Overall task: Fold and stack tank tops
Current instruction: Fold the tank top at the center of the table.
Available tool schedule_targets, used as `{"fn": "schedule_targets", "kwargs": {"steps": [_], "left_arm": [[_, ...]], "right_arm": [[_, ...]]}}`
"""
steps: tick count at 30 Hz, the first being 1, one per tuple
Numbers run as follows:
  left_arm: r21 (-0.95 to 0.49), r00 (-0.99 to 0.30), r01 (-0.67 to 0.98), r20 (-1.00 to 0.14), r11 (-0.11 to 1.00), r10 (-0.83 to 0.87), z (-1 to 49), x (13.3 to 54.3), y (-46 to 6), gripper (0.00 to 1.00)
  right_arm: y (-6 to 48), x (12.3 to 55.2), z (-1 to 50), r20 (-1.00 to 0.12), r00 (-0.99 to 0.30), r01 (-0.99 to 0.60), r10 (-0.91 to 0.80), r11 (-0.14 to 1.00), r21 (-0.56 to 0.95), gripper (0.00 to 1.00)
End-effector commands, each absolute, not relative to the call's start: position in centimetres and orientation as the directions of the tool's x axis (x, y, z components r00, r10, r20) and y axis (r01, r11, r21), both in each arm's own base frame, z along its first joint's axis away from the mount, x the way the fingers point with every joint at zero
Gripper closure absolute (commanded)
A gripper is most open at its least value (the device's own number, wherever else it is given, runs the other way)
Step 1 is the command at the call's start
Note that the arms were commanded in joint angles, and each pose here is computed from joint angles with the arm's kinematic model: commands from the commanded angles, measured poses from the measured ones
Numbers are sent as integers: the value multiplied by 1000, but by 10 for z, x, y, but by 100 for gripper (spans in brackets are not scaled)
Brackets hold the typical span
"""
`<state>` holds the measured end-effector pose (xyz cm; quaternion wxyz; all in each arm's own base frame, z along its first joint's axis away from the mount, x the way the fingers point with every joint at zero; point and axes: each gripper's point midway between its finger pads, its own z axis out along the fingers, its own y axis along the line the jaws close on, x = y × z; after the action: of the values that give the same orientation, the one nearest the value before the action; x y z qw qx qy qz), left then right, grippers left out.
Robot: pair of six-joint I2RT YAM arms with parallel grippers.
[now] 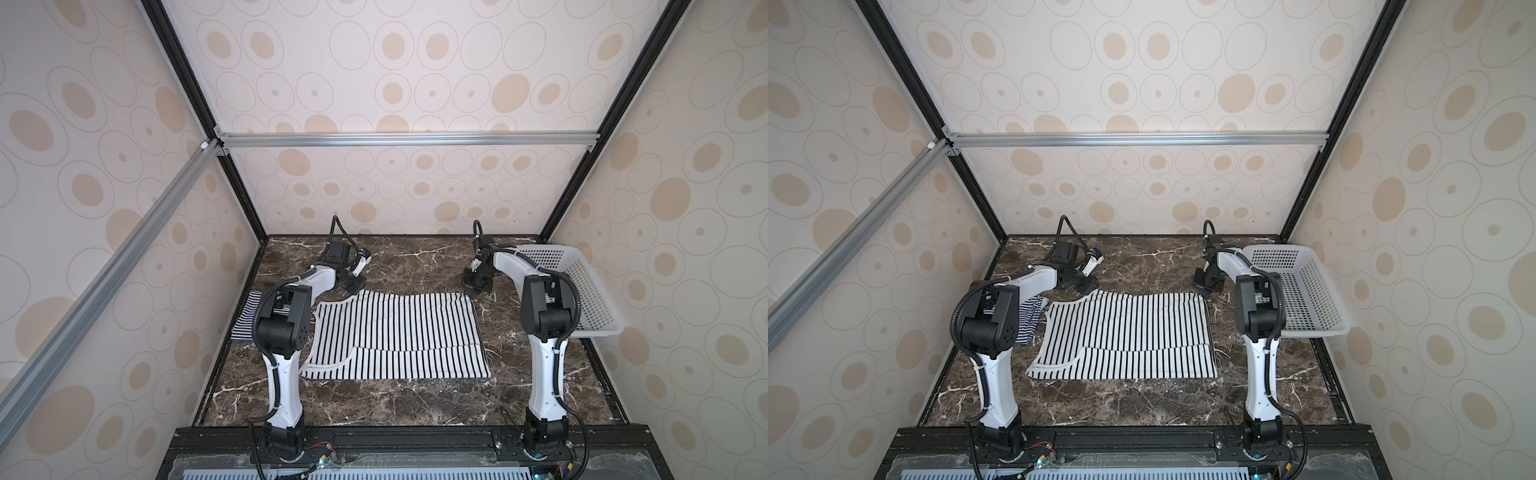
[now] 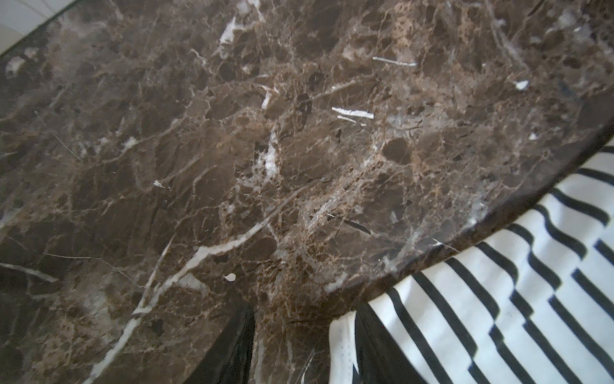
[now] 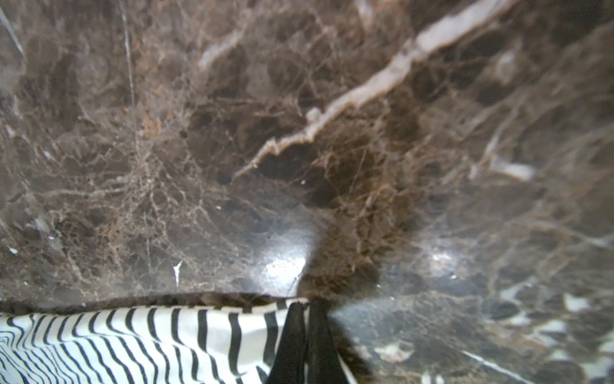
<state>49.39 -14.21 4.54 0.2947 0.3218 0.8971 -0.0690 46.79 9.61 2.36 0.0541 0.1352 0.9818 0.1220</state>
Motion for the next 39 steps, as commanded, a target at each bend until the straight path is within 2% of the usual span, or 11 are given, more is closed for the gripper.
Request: {"fn": "schedule_targets", "kwargs": {"steps": [1,8,15,17,24,27,39], "left_arm": [[53,-623,633,-556,772,550,46,493,-147,51],[31,-627,656,-533,754,568,38,485,-151,51],[9,-629,681,-506,732,591,27,477,-157,59],[7,-628,682,-507,731,590,26,477,-157,64],[-3,-625,684,-517,729,584,29,478,-160,92],[-8,-613,692,-535,722,582,36,477,-163,98],[13,-577,698,-582,716,573,62,466,-163,100]], "right_arm": [[93,463,37,-81,-959,245,273,935,255,100],[94,465,38,-85,-958,244,274,934,261,100],[95,466,40,-88,-957,245,277,932,266,100],[95,466,41,-90,-956,245,278,932,268,100],[93,465,47,-99,-955,245,279,932,266,100],[92,463,52,-109,-954,244,280,933,266,100],[91,445,73,-145,-946,239,289,927,289,100]]}}
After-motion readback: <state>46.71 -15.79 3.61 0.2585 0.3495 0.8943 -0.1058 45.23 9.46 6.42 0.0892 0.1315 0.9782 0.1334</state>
